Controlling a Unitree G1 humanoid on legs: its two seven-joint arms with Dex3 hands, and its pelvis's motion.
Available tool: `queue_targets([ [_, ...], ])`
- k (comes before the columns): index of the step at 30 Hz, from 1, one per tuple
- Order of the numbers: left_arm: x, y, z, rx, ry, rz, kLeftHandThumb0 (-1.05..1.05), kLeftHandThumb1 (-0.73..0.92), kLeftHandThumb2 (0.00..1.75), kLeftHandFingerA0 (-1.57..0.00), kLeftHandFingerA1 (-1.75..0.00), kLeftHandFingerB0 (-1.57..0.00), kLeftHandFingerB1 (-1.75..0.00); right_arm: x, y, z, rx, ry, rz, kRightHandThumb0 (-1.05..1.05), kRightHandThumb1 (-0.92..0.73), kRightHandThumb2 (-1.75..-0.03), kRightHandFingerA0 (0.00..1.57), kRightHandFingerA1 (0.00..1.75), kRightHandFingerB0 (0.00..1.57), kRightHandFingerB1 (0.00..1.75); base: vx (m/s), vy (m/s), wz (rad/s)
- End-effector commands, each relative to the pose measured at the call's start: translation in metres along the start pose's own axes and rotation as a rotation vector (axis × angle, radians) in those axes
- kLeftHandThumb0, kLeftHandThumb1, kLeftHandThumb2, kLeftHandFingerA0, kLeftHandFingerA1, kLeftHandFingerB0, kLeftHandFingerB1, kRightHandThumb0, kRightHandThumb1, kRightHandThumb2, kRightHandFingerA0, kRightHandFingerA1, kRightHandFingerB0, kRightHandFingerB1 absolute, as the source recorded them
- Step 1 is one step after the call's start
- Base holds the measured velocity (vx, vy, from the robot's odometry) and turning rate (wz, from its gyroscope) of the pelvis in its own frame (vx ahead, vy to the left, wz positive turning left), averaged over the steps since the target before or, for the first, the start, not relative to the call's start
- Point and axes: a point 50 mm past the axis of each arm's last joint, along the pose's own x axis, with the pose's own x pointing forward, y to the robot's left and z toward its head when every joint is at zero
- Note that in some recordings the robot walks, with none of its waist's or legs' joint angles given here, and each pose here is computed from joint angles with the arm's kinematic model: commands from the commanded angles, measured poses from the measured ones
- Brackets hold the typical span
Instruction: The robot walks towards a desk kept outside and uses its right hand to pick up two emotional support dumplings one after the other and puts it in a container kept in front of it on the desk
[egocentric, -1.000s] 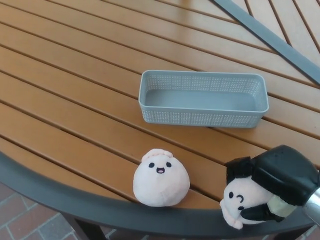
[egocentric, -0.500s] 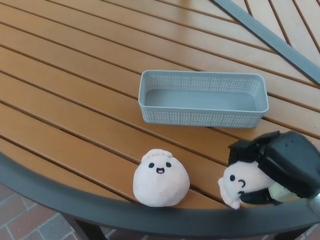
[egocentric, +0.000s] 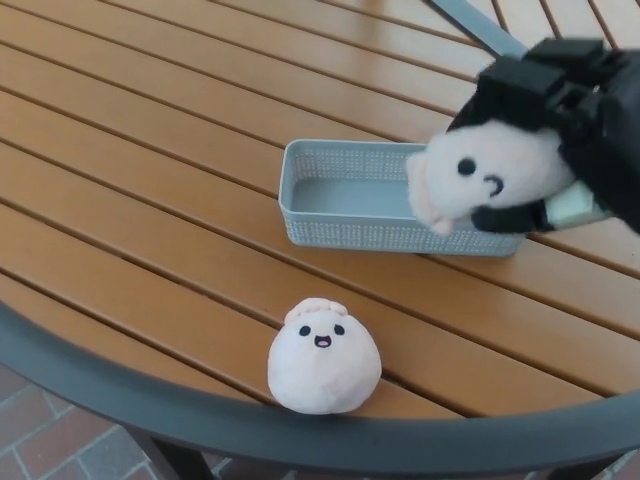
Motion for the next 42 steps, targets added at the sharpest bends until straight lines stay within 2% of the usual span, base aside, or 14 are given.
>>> queue_targets([
  [1,0.000,0.008,0.004,-0.022,-0.029,0.033,-0.32,0.52,0.56,-0.83,-0.65,-0.80,-0.53,0.029,-0.038,-0.017,0.025,0.128,-0.015,-0.09,-0.47,-1.23,0.94,1.65,0.87,1.53,0.00,0.000,0.00],
  [9,0.000,0.008,0.006,-0.011,-0.037,0.024,-0.34,0.54,0.56,-0.84,-0.68,-0.81,-0.54,0.039,-0.023,-0.042,-0.065,0.231,0.095,-0.09,-0.50,-1.16,0.98,1.65,0.85,1.48,0.00,0.000,0.00],
  [10,0.000,0.008,0.006,-0.016,-0.040,0.026,-0.32,0.53,0.56,-0.84,-0.69,-0.81,-0.54,0.038,-0.010,-0.049,-0.107,0.232,0.135,-0.09,-0.46,-1.12,0.93,1.71,0.86,1.59,0.00,0.000,0.00],
  [13,0.000,0.008,0.006,-0.019,-0.044,0.026,-0.31,0.53,0.56,-0.85,-0.69,-0.82,-0.54,0.037,0.000,-0.054,-0.133,0.247,0.195,-0.10,-0.49,-1.10,0.90,1.74,0.83,1.62,0.00,0.000,0.00],
  [14,0.000,0.008,0.006,-0.018,-0.048,0.027,-0.31,0.52,0.56,-0.86,-0.68,-0.83,-0.54,0.034,0.009,-0.058,-0.141,0.257,0.242,-0.10,-0.53,-1.00,0.86,1.75,0.79,1.65,0.00,0.000,0.00],
  [17,0.000,0.007,0.007,-0.017,-0.054,0.029,-0.31,0.52,0.56,-0.86,-0.68,-0.83,-0.54,0.029,0.020,-0.064,-0.154,0.267,0.306,-0.10,-0.53,-1.00,0.86,1.75,0.79,1.65,0.00,0.000,0.00],
  [18,0.000,0.008,0.008,-0.021,-0.059,0.027,-0.28,0.53,0.56,-0.85,-0.69,-0.80,-0.54,0.028,0.025,-0.066,-0.166,0.273,0.336,-0.12,-0.55,-0.93,0.83,1.75,0.76,1.65,0.00,0.000,0.00],
  [23,0.000,0.009,0.009,-0.014,-0.062,0.026,-0.30,0.54,0.56,-0.85,-0.68,-0.81,-0.53,0.022,0.044,-0.071,-0.202,0.282,0.430,-0.15,-0.54,-0.88,0.84,1.75,0.75,1.64,0.00,0.000,0.00],
  [24,0.000,0.009,0.009,-0.012,-0.061,0.026,-0.32,0.54,0.56,-0.85,-0.67,-0.81,-0.53,0.022,0.048,-0.072,-0.211,0.287,0.451,-0.23,-0.63,-0.71,0.82,1.75,0.70,1.66,0.00,0.000,0.00],
  [31,0.001,0.007,0.010,-0.035,-0.065,0.015,-0.32,0.54,0.56,-0.84,-0.67,-0.82,-0.54,0.022,0.066,-0.078,-0.228,0.303,0.556,-0.21,-0.67,-0.75,0.82,1.75,0.74,1.60,0.00,0.000,0.00],
  [32,0.001,0.008,0.010,-0.023,-0.066,0.015,-0.35,0.54,0.56,-0.85,-0.68,-0.82,-0.53,0.023,0.071,-0.078,-0.235,0.305,0.575,-0.28,-0.69,-0.66,0.81,1.75,0.71,1.60,0.00,0.000,0.00],
  [35,0.001,0.008,0.011,-0.005,-0.069,0.015,-0.35,0.54,0.56,-0.85,-0.68,-0.82,-0.53,0.024,0.079,-0.077,-0.246,0.305,0.605,-0.28,-0.69,-0.66,0.81,1.75,0.71,1.60,0.00,0.000,0.00],
  [41,0.000,0.008,0.007,-0.023,-0.061,0.012,-0.34,0.53,0.56,-0.85,-0.70,-0.84,-0.54,0.024,0.094,-0.078,-0.273,0.318,0.640,-0.24,-0.66,-0.68,0.82,1.75,0.65,1.68,0.00,0.000,0.00],
  [42,-0.001,0.007,0.004,-0.037,-0.044,0.014,-0.32,0.53,0.56,-0.83,-0.67,-0.82,-0.54,0.026,0.094,-0.079,-0.287,0.324,0.628,-0.28,-0.69,-0.62,0.83,1.75,0.67,1.58,0.00,0.000,0.00],
])
